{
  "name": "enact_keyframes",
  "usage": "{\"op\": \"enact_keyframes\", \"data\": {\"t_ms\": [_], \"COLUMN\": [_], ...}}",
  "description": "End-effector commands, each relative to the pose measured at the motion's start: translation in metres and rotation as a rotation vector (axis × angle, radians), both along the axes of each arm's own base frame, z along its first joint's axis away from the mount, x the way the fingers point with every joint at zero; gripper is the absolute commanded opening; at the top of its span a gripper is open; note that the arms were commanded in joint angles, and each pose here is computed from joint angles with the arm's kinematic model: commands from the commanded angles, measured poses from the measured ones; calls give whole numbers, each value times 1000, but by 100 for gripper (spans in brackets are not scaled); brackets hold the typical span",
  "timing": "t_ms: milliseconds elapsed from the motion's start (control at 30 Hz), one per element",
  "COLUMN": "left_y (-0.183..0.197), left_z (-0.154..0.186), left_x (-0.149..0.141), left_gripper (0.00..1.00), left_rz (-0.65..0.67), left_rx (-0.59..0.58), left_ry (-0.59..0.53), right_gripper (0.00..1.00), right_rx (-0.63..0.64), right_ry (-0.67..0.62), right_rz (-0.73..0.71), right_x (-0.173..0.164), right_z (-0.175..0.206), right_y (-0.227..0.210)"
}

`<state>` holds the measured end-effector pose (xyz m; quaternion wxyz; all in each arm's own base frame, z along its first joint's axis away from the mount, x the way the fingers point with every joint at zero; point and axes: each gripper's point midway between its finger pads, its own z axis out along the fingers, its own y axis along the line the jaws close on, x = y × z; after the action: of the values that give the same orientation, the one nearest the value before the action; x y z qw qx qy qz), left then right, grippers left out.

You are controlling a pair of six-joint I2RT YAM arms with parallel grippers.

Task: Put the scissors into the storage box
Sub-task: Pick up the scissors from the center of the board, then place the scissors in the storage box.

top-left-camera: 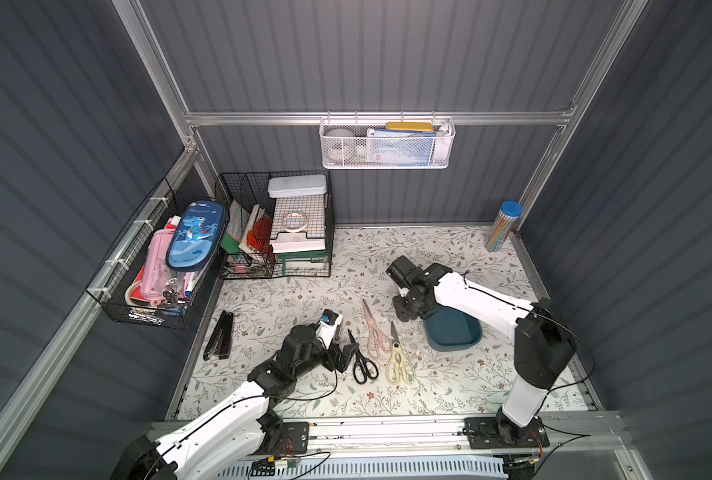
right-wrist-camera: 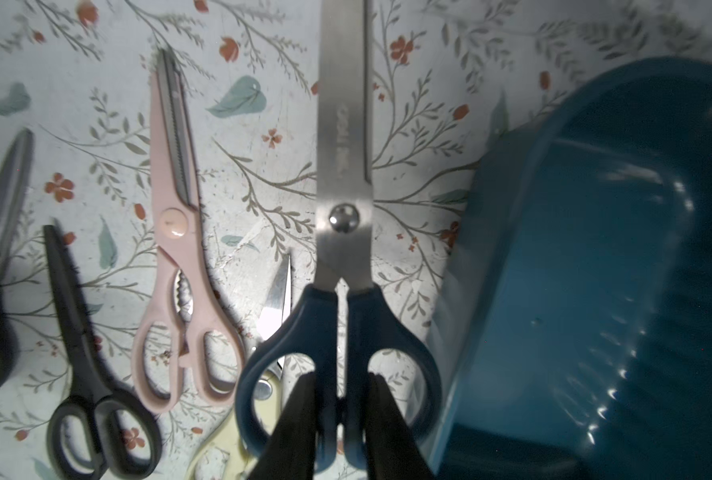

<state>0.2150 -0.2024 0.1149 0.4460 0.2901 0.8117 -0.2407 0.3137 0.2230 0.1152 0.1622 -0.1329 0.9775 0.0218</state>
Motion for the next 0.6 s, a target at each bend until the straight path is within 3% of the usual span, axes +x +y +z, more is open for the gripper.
{"op": "enact_keyframes", "data": {"t_ms": [0,100,267,400,567], "left_y": [-2,-2,-2,-2,-2], "left_z": [4,4,3,3,3], "left_x": [-1,0,0,0,0], "left_gripper": [99,99,99,99,99], "left_rz": [-8,-4,-1,0,0], "left_rx": [-4,-2,1,2,2], "left_ry": [-3,-3,5,6,10], "right_gripper": [11,11,11,9,9], "right_rx": [12,27,4,-24,-39], "right_ry": [-59,-26,61,150,162], "right_rz": [-54,-114,-158,-85,-59], "right_x": [-2,-12,-25,-32,-26], "right_z": [27,25,-14,-33,-53], "right_y": [-34,-66,-108,-104,-98]}}
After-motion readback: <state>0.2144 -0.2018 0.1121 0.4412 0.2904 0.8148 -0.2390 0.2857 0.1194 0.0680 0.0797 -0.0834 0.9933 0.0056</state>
